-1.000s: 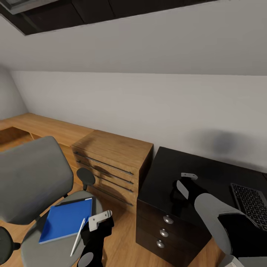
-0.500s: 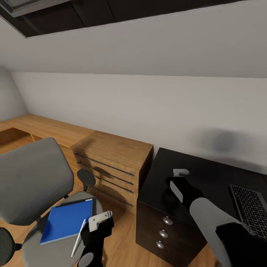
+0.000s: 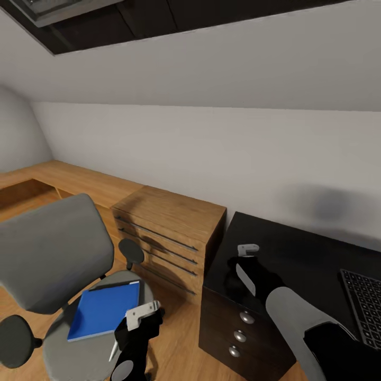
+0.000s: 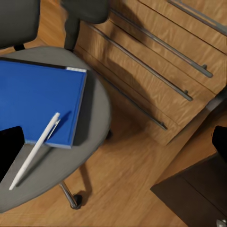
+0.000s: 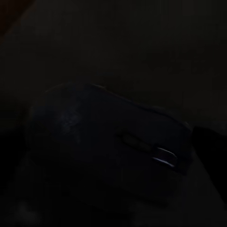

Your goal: In the bedroom, organize the workspace by keeping the computer under the desk, ensuring the monitor is on the desk, placing the keyboard on the desk next to the monitor, placing the mouse on the desk next to the keyboard, moving the folder from the swivel chair onto the desk next to the mouse, stacking the notebook on top of the folder with the pen on top of the notebook, and positioning the swivel chair next to the desk.

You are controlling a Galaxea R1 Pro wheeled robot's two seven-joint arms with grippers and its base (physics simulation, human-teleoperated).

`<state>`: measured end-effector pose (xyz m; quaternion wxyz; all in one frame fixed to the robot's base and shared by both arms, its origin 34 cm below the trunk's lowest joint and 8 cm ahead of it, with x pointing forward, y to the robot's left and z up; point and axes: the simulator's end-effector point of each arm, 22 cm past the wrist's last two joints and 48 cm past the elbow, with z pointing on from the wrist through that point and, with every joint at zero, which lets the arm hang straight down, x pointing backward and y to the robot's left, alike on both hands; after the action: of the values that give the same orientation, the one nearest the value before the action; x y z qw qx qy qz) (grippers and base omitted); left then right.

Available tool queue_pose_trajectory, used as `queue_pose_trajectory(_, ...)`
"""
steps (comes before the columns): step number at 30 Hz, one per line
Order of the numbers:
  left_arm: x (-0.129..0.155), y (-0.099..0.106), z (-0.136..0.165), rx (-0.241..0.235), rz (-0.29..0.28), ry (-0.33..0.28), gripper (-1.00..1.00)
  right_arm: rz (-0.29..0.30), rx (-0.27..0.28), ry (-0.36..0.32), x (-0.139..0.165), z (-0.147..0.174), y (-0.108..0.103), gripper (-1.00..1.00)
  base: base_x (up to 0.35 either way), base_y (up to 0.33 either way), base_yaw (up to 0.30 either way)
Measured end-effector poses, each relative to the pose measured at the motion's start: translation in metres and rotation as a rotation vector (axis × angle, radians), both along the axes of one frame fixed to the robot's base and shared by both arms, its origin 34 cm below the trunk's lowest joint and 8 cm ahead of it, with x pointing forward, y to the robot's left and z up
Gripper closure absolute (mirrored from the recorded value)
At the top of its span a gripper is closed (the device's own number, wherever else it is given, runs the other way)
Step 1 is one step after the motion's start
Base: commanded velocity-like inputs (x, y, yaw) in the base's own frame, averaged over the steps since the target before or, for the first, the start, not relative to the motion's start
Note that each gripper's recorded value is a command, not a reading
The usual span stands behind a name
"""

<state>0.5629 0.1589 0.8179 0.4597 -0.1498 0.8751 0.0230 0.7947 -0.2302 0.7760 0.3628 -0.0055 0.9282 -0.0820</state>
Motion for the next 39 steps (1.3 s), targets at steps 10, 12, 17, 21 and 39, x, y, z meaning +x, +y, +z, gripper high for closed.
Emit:
queue_pose_trajectory(10,0.0001,-0.0003,-0.0007,0.000,-0.001,0.001,-1.00,0.021,-0.001,0.012,-0.0031,-0.0043,0.0055,1.00,-0.077,0.000,0.273)
queue_pose_trajectory(12,0.0002,-0.0002,-0.0009,0.000,-0.001,0.001,-1.00,0.022,-0.001,0.019,-0.0045,-0.0059,0.0056,1.00,-0.274,0.000,0.250)
queue_pose_trajectory(17,0.0002,-0.0001,-0.0007,0.001,-0.001,0.001,-1.00,0.022,-0.004,0.024,-0.0057,-0.0069,0.0045,1.00,-0.170,0.000,0.179)
queue_pose_trajectory(21,0.0002,-0.0001,-0.0007,0.000,-0.001,0.001,-1.00,0.022,-0.004,0.030,-0.0069,-0.0080,0.0049,1.00,-0.196,0.000,0.041)
queue_pose_trajectory(39,-0.0002,-0.0014,-0.0001,-0.001,-0.003,0.000,-1.00,0.011,-0.009,0.031,-0.0075,-0.0085,-0.0020,1.00,-0.013,0.000,0.003)
